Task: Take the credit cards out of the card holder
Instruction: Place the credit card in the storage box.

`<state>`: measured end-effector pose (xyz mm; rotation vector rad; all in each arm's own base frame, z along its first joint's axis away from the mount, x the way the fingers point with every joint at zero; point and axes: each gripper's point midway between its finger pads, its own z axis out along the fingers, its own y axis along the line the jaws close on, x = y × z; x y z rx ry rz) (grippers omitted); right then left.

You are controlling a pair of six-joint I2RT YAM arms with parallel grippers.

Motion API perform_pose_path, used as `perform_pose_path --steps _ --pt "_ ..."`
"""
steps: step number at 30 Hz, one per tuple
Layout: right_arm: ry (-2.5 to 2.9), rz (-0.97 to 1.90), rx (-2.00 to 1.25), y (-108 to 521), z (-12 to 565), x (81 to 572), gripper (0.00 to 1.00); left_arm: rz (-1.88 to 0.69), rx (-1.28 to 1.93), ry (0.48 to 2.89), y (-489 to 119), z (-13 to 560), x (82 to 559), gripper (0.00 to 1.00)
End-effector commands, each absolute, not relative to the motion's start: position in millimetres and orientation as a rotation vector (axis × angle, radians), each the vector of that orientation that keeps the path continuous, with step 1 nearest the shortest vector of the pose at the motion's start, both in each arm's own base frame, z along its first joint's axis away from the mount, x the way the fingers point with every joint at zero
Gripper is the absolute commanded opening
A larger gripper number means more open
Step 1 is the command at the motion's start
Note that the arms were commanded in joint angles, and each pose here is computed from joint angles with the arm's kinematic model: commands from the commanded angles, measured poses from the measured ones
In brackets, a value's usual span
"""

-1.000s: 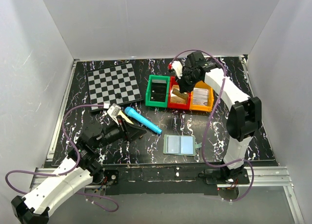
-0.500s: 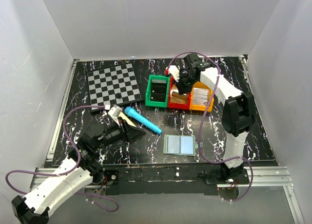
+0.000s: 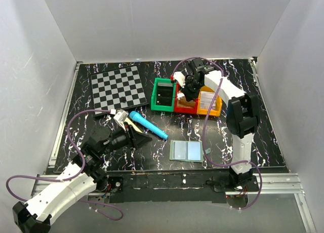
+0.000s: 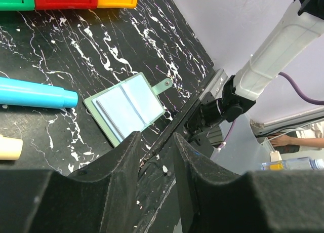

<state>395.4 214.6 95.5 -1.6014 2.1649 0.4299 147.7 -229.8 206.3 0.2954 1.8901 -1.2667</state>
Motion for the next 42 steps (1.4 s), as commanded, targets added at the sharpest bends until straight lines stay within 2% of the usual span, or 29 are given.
perform_pose_path --steps 1,29,34,42 --pt "2.14 0.392 -1.595 217.2 97.8 413.0 0.01 -1.25 0.283 1.888 -228.1 206.0 150.9 0.32" --pt "2.177 0.31 -1.598 228.4 72.5 426.9 0.01 -1.238 0.273 1.898 -225.7 203.6 150.7 0.34" --pt "2.173 0.274 -1.578 226.0 77.9 430.9 0.09 -1.241 0.273 1.897 -225.9 204.0 150.2 0.36" --pt "2.178 0.245 -1.555 223.7 82.5 433.8 0.14 -1.242 0.275 1.897 -225.7 204.5 149.5 0.36"
